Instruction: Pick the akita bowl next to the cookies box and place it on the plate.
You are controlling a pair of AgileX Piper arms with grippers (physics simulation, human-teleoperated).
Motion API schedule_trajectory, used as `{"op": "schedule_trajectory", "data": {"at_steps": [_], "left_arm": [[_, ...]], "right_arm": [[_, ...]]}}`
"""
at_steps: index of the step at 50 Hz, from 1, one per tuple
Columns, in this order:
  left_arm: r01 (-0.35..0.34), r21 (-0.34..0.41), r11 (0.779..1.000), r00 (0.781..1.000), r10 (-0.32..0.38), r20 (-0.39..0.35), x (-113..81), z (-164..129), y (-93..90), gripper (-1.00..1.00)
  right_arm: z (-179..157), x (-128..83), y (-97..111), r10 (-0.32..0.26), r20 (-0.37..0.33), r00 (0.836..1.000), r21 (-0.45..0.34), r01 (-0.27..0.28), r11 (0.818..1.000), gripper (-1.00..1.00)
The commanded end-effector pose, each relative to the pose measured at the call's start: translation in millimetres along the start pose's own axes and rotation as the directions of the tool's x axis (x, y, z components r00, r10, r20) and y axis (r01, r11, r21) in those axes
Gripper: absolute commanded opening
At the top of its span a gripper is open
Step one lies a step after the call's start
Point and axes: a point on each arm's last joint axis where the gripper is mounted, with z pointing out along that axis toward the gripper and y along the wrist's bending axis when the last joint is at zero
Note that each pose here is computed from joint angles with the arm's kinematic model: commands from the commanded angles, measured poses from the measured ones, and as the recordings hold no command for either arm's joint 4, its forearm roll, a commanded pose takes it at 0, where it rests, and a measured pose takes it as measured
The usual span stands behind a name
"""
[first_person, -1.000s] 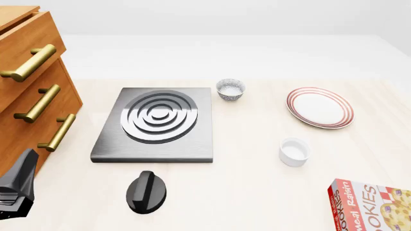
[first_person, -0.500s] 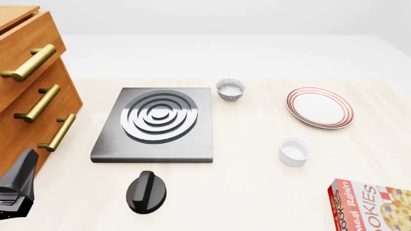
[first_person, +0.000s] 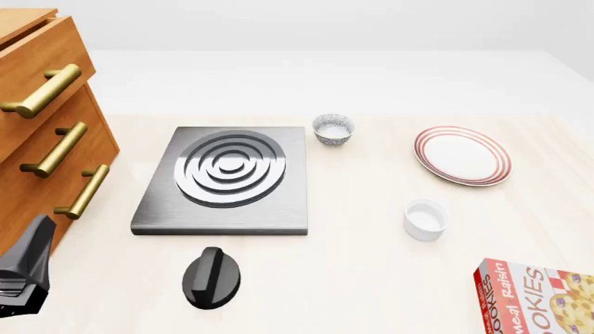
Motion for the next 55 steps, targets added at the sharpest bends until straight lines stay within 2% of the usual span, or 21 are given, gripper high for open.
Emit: {"op": "schedule_trajectory", "data": {"at_steps": [1, 13, 23, 39, 50, 55], "left_arm": [[0.000, 0.000, 1.000, 1.000, 0.000, 0.000, 0.0, 0, 0.0, 1.00], [0.000, 0.000, 1.000, 1.000, 0.000, 0.000, 0.0, 0, 0.0, 1.00], [0.000, 0.000, 1.000, 1.000, 0.000, 0.000, 0.0, 0, 0.0, 1.00], [0.000, 0.000, 1.000, 1.000, 0.000, 0.000, 0.0, 0, 0.0, 1.00], [0.000, 0.000, 1.000, 1.000, 0.000, 0.000, 0.0, 0, 0.0, 1.00], [0.000, 0.000, 1.000, 1.000, 0.000, 0.000, 0.0, 0, 0.0, 1.00]], "right_arm": [[4, 10, 25, 0.000, -0.011, 1.000, -0.053, -0.001, 0.999, -1.00], [18, 27, 55, 0.001, -0.049, 0.999, -0.105, -0.006, 0.994, -1.00], [27, 42, 66, -0.005, -0.065, 0.998, -0.129, -0.003, 0.992, -1.00], [50, 86, 94, 0.033, -0.118, 0.992, -0.186, -0.055, 0.981, -1.00], [69, 110, 104, 0.060, -0.146, 0.988, -0.201, -0.089, 0.976, -1.00], [76, 113, 103, 0.057, -0.151, 0.987, -0.194, -0.086, 0.977, -1.00]]}}
